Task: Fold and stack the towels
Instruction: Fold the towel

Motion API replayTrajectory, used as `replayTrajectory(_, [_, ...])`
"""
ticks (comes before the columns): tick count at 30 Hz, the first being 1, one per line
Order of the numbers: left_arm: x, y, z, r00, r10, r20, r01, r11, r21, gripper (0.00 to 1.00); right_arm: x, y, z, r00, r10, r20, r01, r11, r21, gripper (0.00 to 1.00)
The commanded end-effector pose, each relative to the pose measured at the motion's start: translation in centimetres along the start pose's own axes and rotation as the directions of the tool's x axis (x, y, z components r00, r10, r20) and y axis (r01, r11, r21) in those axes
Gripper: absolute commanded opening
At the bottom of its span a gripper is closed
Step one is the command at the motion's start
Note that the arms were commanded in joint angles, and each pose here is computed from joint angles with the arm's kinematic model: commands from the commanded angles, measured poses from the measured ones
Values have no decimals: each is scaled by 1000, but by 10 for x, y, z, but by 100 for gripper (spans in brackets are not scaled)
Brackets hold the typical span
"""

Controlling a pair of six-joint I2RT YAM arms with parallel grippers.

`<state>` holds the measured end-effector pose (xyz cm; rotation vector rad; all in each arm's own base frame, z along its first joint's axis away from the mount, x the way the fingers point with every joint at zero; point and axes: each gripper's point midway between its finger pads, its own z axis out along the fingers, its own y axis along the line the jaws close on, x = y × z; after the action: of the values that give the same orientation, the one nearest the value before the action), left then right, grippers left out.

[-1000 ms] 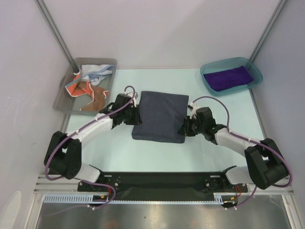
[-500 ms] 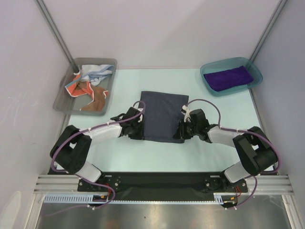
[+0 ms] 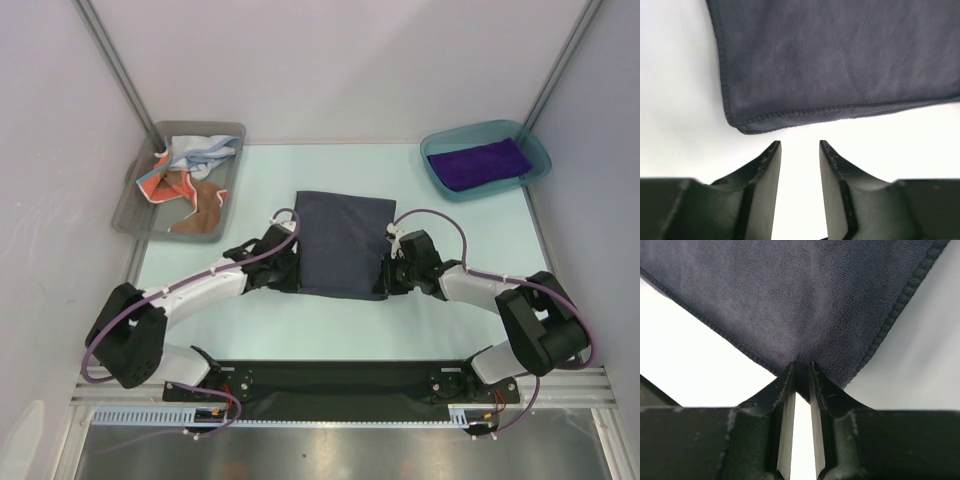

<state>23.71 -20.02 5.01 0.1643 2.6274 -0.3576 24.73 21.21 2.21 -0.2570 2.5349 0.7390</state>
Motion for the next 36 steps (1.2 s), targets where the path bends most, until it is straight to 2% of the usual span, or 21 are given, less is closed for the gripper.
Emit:
replayTrajectory(1, [-39,1,-22,993,-28,114,32,999,-39,43,4,-14,-3,1000,-15,-10,15,997,80,22])
replayTrajectory(4, [-42,17,-16,992,-79,103,84,995,-44,43,3,-18,-3,1000,-8,-13,9,995,100,22])
replayTrajectory(6, [-43,16,-12,988,-121,100,120,993,17,43,4,-22,-3,1000,1,-18,1,993,120,21])
replayTrajectory(8, [-39,29,-4,982,-163,100,162,987,15,43,2,-23,-4,1000,2,-17,0,991,131,21])
replayTrajectory(10, [-29,33,3,980,-191,58,189,981,39,42,-4,-13,-8,1000,-12,0,12,996,94,22])
replayTrajectory(14, [-21,37,12,977,-209,33,207,977,42,42,-18,16,-19,994,-97,50,98,995,-19,27])
replayTrajectory(17, [-21,35,18,974,-225,25,223,973,63,42,-24,20,-23,985,-163,62,164,986,-27,31])
replayTrajectory(23, [-18,35,26,970,-242,-5,242,968,67,39,-18,15,-24,986,-164,1,164,986,1,36])
replayTrajectory(29, [-19,35,23,970,-244,-1,243,968,64,20,-9,13,-24,987,-158,-25,158,987,21,38])
replayTrajectory(33, [-22,34,17,971,-239,2,239,969,59,2,-2,17,-20,982,-178,-58,179,984,4,39])
replayTrajectory(36, [-24,33,14,971,-241,-1,241,969,59,0,0,17,-16,980,-186,-72,187,982,19,40])
